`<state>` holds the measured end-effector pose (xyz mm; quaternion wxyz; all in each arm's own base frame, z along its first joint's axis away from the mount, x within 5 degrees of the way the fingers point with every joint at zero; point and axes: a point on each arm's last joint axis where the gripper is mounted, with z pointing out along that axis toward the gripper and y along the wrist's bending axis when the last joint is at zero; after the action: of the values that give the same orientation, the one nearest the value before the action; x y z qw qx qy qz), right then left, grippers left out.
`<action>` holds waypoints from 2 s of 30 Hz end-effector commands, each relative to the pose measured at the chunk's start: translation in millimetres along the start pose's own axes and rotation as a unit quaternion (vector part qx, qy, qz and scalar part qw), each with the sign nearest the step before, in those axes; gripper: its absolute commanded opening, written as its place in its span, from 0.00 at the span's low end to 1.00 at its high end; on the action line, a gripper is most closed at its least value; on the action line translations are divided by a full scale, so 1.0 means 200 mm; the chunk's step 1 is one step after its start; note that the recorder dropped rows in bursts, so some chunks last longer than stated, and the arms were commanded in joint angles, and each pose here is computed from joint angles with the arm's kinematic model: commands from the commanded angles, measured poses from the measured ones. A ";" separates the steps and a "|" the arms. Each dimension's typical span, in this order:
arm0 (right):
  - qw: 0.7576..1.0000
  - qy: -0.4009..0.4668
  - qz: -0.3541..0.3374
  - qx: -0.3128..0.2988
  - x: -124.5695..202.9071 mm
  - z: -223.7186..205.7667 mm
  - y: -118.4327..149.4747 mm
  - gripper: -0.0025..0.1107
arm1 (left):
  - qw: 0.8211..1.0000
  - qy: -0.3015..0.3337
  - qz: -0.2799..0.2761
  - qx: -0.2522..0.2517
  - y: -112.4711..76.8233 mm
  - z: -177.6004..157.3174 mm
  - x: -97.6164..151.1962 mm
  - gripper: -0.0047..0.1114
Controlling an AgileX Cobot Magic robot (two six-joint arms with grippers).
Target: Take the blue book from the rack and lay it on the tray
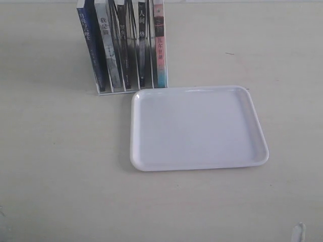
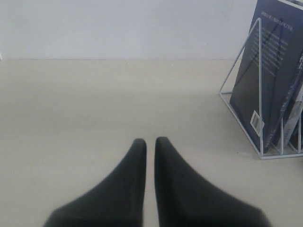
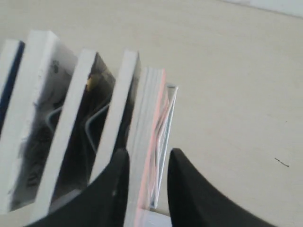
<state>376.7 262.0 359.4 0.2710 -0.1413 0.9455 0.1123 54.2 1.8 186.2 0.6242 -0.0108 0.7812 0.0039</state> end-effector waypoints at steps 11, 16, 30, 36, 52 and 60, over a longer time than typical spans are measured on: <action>0.994 -0.057 -0.089 -0.008 0.10 -0.24 0.35 0.06 | 1.000 -0.002 0.003 0.005 0.00 0.00 0.00 0.09; 0.995 -0.045 -0.088 0.005 0.11 -0.15 0.36 0.06 | 1.000 -0.002 0.003 0.005 0.00 0.00 0.00 0.09; 0.996 -0.003 -0.085 -0.008 0.15 0.05 0.41 0.06 | 1.000 -0.002 0.003 0.005 0.00 0.00 0.00 0.09; 0.996 -0.006 -0.088 -0.004 0.15 0.05 0.40 0.06 | 1.000 -0.002 0.003 0.005 0.00 0.00 0.00 0.09; 0.998 0.002 -0.058 0.000 0.16 0.07 0.40 0.37 | 1.000 -0.002 0.003 0.005 0.00 0.00 0.00 0.09; 0.999 0.001 -0.034 0.006 0.15 0.09 0.40 0.47 | 1.000 -0.002 0.003 0.005 0.00 0.00 0.00 0.09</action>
<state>331.5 334.6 341.9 0.2718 -0.1795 0.9397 0.1038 54.2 1.8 186.2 0.6242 -0.0108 0.7812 0.0039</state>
